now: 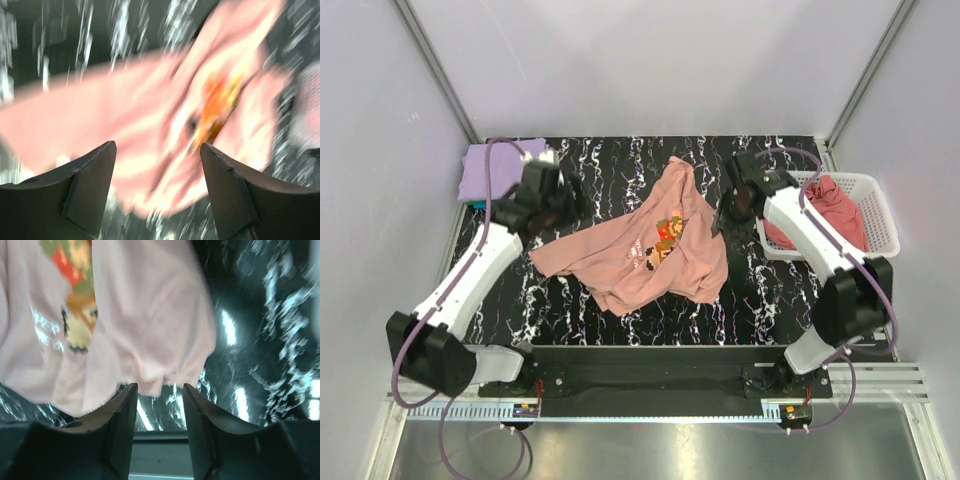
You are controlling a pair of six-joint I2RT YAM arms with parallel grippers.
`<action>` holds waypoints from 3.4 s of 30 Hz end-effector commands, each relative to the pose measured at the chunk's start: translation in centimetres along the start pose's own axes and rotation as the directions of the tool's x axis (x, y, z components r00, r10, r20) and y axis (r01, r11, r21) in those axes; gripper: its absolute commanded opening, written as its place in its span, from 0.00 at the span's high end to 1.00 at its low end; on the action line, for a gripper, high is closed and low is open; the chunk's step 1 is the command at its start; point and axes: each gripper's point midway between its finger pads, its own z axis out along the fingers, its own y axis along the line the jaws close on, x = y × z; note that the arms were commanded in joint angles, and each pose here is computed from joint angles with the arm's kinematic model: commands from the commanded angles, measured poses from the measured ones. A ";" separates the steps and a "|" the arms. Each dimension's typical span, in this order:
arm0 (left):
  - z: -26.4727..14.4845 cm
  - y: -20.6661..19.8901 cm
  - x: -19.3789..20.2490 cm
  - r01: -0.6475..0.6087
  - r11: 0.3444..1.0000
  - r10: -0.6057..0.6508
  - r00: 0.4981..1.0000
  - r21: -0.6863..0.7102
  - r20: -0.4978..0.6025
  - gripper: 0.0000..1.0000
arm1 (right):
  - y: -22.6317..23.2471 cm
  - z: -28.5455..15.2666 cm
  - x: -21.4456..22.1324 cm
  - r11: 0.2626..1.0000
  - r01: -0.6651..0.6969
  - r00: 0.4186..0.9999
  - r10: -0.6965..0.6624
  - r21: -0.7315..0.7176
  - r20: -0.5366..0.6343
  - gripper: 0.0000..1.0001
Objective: Fold and stack the t-shirts
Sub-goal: Flatten the tshirt out
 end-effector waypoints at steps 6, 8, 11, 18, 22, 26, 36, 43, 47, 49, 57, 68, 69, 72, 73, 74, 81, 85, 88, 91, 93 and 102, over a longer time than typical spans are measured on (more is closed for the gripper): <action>1.5 7.9 10.5 0.084 0.972 -0.129 0.971 -0.218 -0.201 0.27 | -0.2 0.1 13.0 0.992 -0.105 0.982 0.093 -0.069 -0.166 0.56; 2.5 8.7 11.2 0.075 0.967 -0.130 0.967 -0.245 -0.218 0.27 | -0.6 0.8 13.0 0.989 -0.126 0.984 0.116 -0.073 -0.137 0.55; 4.1 9.9 12.0 0.065 0.953 -0.145 0.956 -0.296 -0.254 0.27 | -1.8 2.1 13.3 0.992 -0.122 0.987 0.116 -0.040 -0.113 0.53; 5.0 9.9 9.6 0.029 0.947 -0.107 0.967 -0.320 -0.230 0.27 | -0.3 2.2 9.6 0.999 0.010 1.000 -0.010 -0.032 -0.022 0.52; 3.6 10.9 7.6 0.064 0.931 -0.133 0.976 -0.360 -0.171 0.27 | 3.5 0.9 2.2 0.991 0.101 0.989 -0.091 -0.084 0.119 0.50; 2.7 13.6 8.2 0.182 0.909 -0.244 0.962 -0.376 -0.125 0.29 | 8.6 1.8 -4.3 0.951 0.251 0.952 -0.208 -0.182 0.225 0.47; 1.5 15.6 9.1 0.299 0.892 -0.321 0.947 -0.338 -0.010 0.34 | 14.3 6.4 -12.6 0.919 0.300 0.938 -0.236 -0.255 0.255 0.45; 2.8 16.6 10.7 0.334 0.881 -0.351 0.936 -0.334 0.011 0.35 | 14.3 7.6 -13.2 0.913 0.329 0.928 -0.267 -0.240 0.258 0.46; 4.4 16.6 10.5 0.331 0.881 -0.355 0.935 -0.338 -0.009 0.37 | 13.5 8.0 -14.8 0.915 0.342 0.918 -0.277 -0.212 0.285 0.43; 5.0 16.7 10.5 0.319 0.885 -0.346 0.938 -0.338 -0.021 0.42 | 12.8 8.0 -16.2 0.922 0.328 0.917 -0.258 -0.207 0.303 0.39; 6.0 16.0 9.9 0.305 0.891 -0.344 0.937 -0.336 -0.063 1.00 | 12.5 10.2 -18.4 0.877 0.376 0.912 -0.293 -0.298 0.288 0.21; 2.8 15.8 4.1 0.271 0.873 -0.285 0.958 -0.404 0.028 1.00 | 16.8 10.5 -19.7 0.725 0.466 0.877 -0.306 -0.506 0.369 0.20; 2.8 15.9 4.2 0.264 0.872 -0.283 0.959 -0.412 0.015 1.00 | 17.0 11.0 -19.6 0.715 0.464 0.880 -0.304 -0.523 0.365 0.20; 2.6 15.9 4.2 0.257 0.870 -0.280 0.960 -0.421 0.007 1.00 | 17.5 11.7 -18.9 0.696 0.434 0.899 -0.290 -0.572 0.329 0.20; 2.5 15.8 4.0 0.258 0.871 -0.278 0.960 -0.418 0.014 1.00 | 17.6 11.9 -18.6 0.691 0.426 0.903 -0.288 -0.584 0.317 0.21; 2.4 15.9 4.0 0.263 0.870 -0.282 0.959 -0.417 0.017 1.00 | 17.8 11.9 -18.2 0.678 0.414 0.910 -0.286 -0.607 0.301 0.21; 1.9 15.3 2.7 0.273 0.874 -0.283 0.959 -0.403 0.037 1.00 | 17.1 12.2 -18.9 0.738 0.376 0.924 -0.257 -0.561 0.282 0.31; 1.3 15.2 2.4 0.266 0.877 -0.274 0.961 -0.401 0.039 1.00 | 16.2 11.4 -21.0 0.784 0.409 0.898 -0.254 -0.468 0.358 0.26; 0.8 15.4 2.6 0.256 0.878 -0.266 0.964 -0.404 0.033 1.00 | 15.9 10.5 -22.6 0.792 0.452 0.859 -0.263 -0.409 0.440 0.25; 0.3 15.4 2.8 0.250 0.884 -0.257 0.966 -0.395 0.037 1.00 | 16.6 10.5 -22.3 0.749 0.496 0.836 -0.278 -0.438 0.473 0.23; 0.2 15.5 3.1 0.252 0.884 -0.259 0.965 -0.393 0.037 1.00 | 16.9 11.7 -21.6 0.732 0.496 0.848 -0.293 -0.467 0.442 0.24; 1.4 15.1 2.8 0.273 0.890 -0.280 0.959 -0.364 0.034 1.00 | 18.3 12.5 -20.7 0.674 0.488 0.864 -0.285 -0.555 0.414 0.42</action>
